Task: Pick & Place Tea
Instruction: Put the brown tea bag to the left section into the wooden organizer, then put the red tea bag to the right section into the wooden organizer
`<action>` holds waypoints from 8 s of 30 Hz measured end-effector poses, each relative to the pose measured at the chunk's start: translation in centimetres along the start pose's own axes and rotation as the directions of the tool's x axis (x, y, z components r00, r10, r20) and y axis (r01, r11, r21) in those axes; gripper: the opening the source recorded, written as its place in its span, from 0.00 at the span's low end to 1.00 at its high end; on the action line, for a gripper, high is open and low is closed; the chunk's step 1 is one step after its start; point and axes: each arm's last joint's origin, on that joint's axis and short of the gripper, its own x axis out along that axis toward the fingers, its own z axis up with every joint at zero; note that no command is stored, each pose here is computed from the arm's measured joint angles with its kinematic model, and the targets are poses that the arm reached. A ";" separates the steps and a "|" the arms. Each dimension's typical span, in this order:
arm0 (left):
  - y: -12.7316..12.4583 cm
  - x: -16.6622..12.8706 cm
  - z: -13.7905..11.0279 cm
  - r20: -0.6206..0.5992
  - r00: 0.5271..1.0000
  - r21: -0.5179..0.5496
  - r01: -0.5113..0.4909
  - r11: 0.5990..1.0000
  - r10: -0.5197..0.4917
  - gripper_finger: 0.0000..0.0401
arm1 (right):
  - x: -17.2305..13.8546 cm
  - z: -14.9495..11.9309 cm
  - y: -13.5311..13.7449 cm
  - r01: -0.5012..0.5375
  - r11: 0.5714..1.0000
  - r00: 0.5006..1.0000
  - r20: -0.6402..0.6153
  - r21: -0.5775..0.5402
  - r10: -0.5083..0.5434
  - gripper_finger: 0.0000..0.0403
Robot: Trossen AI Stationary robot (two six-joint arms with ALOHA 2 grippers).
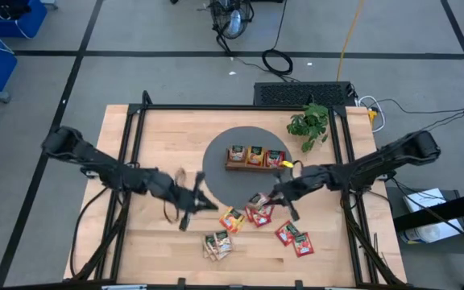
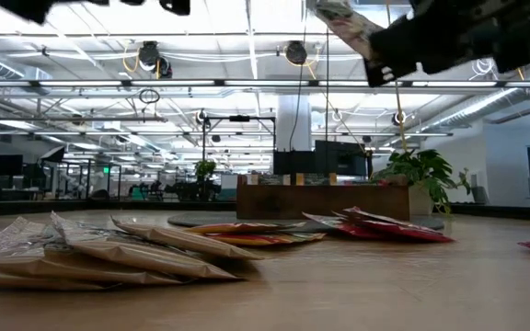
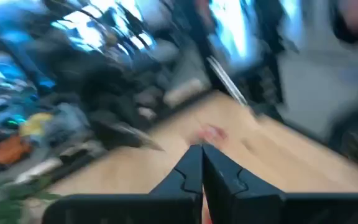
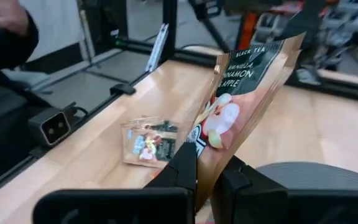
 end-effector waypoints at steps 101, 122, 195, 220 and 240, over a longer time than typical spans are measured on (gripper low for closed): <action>17.4 0.6 -13.8 -0.456 0.887 -0.322 -0.239 0.916 0.071 0.00 | 1.2 -4.6 7.5 0.443 0.877 0.894 0.021 -0.186 -0.447 0.23; 17.2 0.8 -17.1 -0.549 0.833 -0.325 -0.293 0.899 0.073 0.16 | 1.3 -4.6 7.3 0.452 0.868 0.889 0.020 -0.206 -0.458 0.23; -0.3 -1.6 -6.6 -0.119 0.987 -0.243 -0.133 0.961 0.107 0.01 | 2.6 -3.8 3.9 0.347 0.909 0.913 -0.137 -0.231 -0.384 0.20; -0.5 -1.7 -7.4 -0.204 0.976 -0.220 -0.128 0.967 0.083 0.08 | 6.8 -1.1 -6.2 -0.310 0.945 0.763 -0.565 0.107 0.314 0.20; -0.4 -1.7 -7.4 -0.205 0.975 -0.218 -0.130 0.967 0.084 0.10 | 8.6 -4.2 -8.4 -0.315 0.938 0.700 -0.633 0.144 0.332 0.44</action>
